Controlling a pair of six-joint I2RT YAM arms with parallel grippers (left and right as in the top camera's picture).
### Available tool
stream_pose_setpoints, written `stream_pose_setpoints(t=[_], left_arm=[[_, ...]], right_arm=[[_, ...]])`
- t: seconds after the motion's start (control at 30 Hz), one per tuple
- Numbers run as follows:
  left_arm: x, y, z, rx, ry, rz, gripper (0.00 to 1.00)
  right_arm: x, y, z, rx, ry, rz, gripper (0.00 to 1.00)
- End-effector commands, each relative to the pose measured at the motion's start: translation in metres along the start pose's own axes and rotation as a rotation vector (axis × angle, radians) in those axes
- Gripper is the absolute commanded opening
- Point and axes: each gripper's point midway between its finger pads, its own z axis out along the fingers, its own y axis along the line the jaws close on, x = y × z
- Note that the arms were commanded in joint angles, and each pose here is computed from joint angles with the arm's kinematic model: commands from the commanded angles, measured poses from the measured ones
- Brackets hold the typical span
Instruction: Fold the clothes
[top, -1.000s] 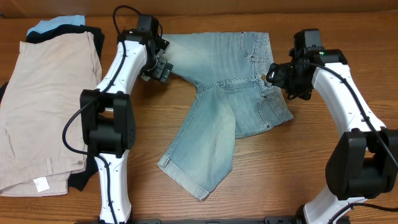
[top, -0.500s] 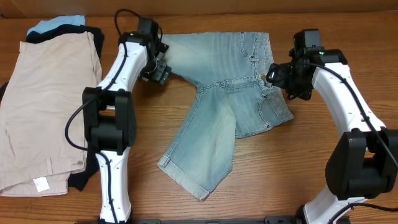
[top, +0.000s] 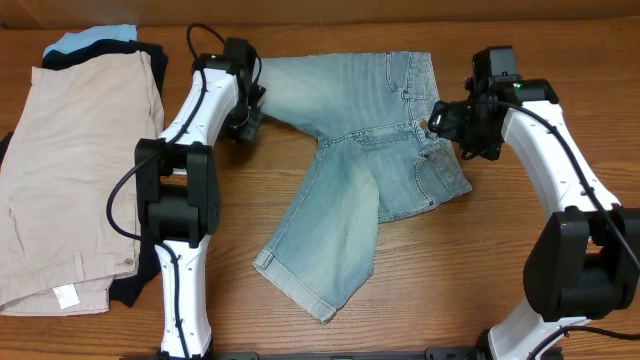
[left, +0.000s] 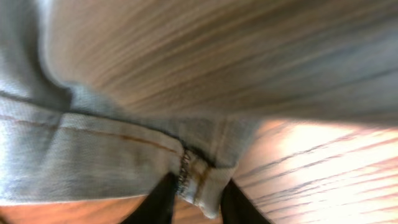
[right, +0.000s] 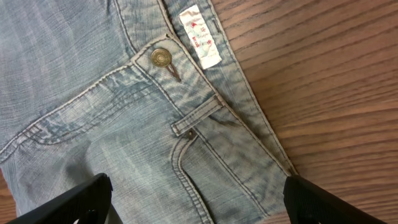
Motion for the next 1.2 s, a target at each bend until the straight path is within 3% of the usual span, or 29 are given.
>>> stream_pose_setpoints(t=[0.0,0.03,0.5,0.53,0.6,0.67,0.73,0.87,1.03,1.17], left_arm=[[0.009,0.016,0.01,-0.106,0.056,-0.067,0.12],[0.011,0.016,0.01,-0.107,0.062,-0.072,0.04],[0.068,0.051,-0.033,-0.299,0.325,0.01,0.04],[0.068,0.052,-0.032,-0.299,0.322,0.007,0.09],[0.064,0.055,-0.03,-0.296,0.304,-0.01,0.4],[0.064,0.057,-0.029,-0.297,0.3,-0.016,0.59],[0.066,0.059,-0.029,-0.295,0.303,-0.023,0.98],[0.062,0.046,-0.031,-0.206,0.28,-0.047,1.0],[0.032,0.024,-0.069,-0.015,0.144,-0.096,1.0],[0.005,0.017,-0.119,0.094,-0.018,-0.127,1.0]], right_arm=[[-0.002,0.003,-0.01,-0.019,-0.025,0.001,0.92],[-0.002,0.003,-0.01,-0.019,-0.025,0.001,0.92],[-0.005,0.004,-0.01,-0.022,-0.037,-0.083,0.92],[-0.005,0.005,-0.01,-0.023,-0.037,-0.096,0.92],[-0.004,0.004,-0.01,-0.021,-0.036,-0.124,0.92],[-0.002,0.003,-0.01,-0.017,-0.026,-0.144,0.92],[0.002,0.0,-0.009,-0.009,-0.004,-0.145,0.93],[0.012,-0.011,-0.005,0.011,0.05,-0.098,0.96],[0.028,-0.016,0.005,-0.008,0.146,-0.061,0.96],[0.039,-0.013,0.012,-0.03,0.199,-0.054,0.85]])
